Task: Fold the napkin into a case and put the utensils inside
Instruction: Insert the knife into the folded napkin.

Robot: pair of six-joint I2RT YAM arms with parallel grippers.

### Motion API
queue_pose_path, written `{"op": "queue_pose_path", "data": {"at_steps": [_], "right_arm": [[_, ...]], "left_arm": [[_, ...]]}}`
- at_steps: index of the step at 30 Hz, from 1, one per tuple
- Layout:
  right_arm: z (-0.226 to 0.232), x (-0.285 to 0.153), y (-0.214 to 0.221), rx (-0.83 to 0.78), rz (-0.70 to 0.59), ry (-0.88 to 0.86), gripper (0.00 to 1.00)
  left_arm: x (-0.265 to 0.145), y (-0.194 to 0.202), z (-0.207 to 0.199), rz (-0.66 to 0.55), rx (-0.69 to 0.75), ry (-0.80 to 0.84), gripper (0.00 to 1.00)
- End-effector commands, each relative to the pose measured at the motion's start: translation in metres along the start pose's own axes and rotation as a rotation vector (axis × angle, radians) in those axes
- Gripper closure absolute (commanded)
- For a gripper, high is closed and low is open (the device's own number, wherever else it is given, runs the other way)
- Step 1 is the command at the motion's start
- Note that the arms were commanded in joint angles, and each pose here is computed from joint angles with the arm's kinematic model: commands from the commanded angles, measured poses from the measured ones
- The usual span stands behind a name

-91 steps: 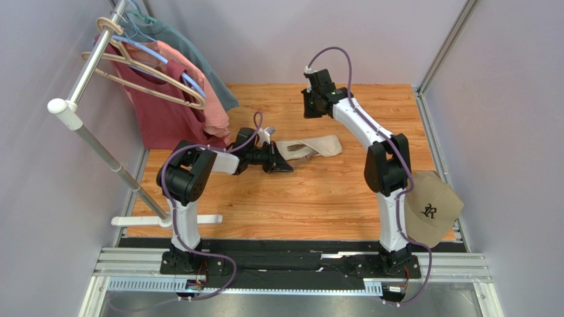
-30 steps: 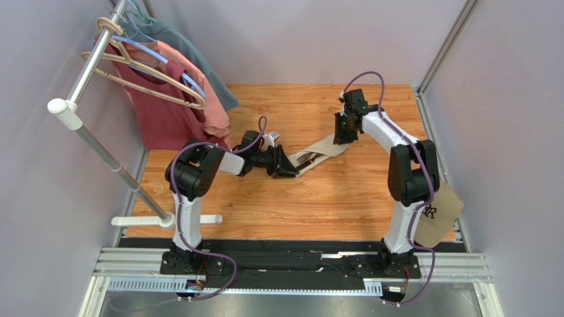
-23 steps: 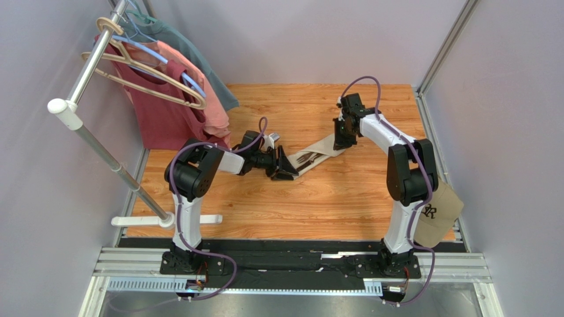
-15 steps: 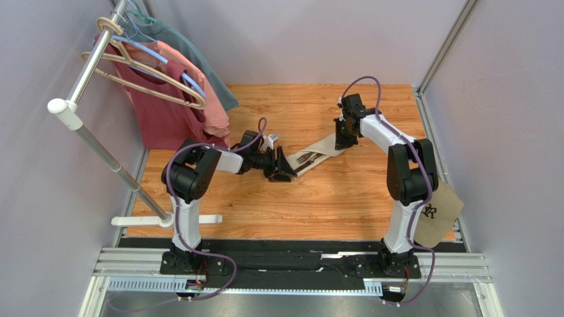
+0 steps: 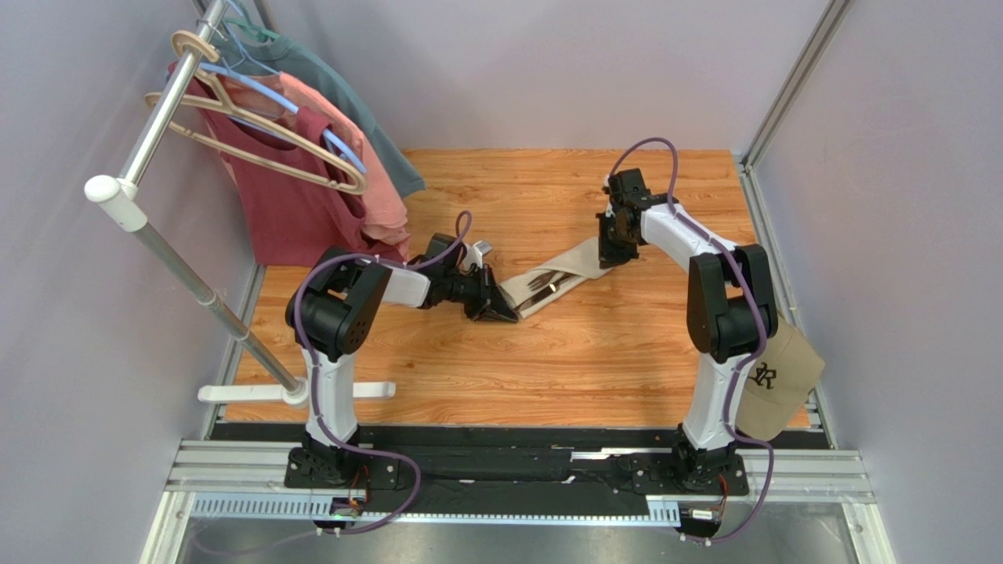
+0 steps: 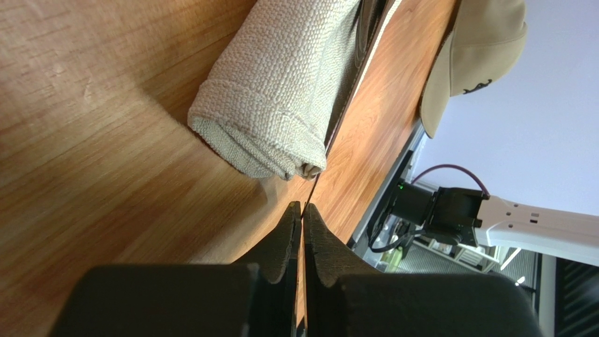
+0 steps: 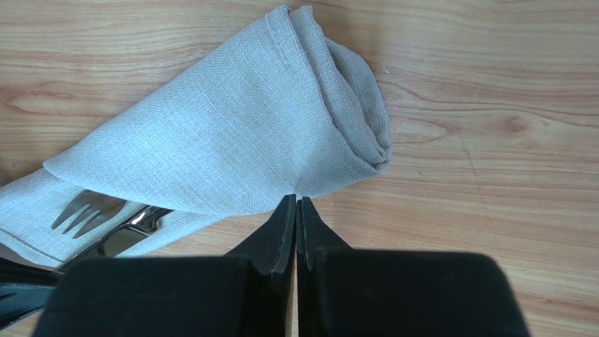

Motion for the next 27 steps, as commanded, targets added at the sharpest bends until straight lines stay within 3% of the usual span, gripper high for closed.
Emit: {"op": "queue_pose_path", "data": {"at_steps": [1, 3, 14, 27], "right_arm": [[-0.003, 0.013, -0.006, -0.011, -0.009, 0.014, 1.00], [-0.006, 0.018, -0.003, -0.006, 0.005, 0.029, 1.00], [-0.011, 0.026, 0.003, -0.002, 0.020, 0.053, 1.00], [-0.011, 0.029, 0.005, -0.011, 0.033, 0.048, 1.00]], "left_arm": [[-0.001, -0.017, -0.016, -0.031, 0.063, 0.030, 0.95], [-0.001, -0.018, -0.018, -0.033, 0.067, 0.042, 1.00], [-0.002, -0.014, -0.021, -0.077, -0.040, 0.120, 1.00], [0.011, -0.033, -0.031, -0.040, -0.042, 0.124, 1.00]]}}
Point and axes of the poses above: each gripper's point midway between its finger pads, its own x axis out along the fingers, its own z axis along the line the jaws close on, y = z × x, the point moved 3 cm from there along -x, back along the fingers, and after that the axes turned 1 degree about x, right-handed, at the moved point
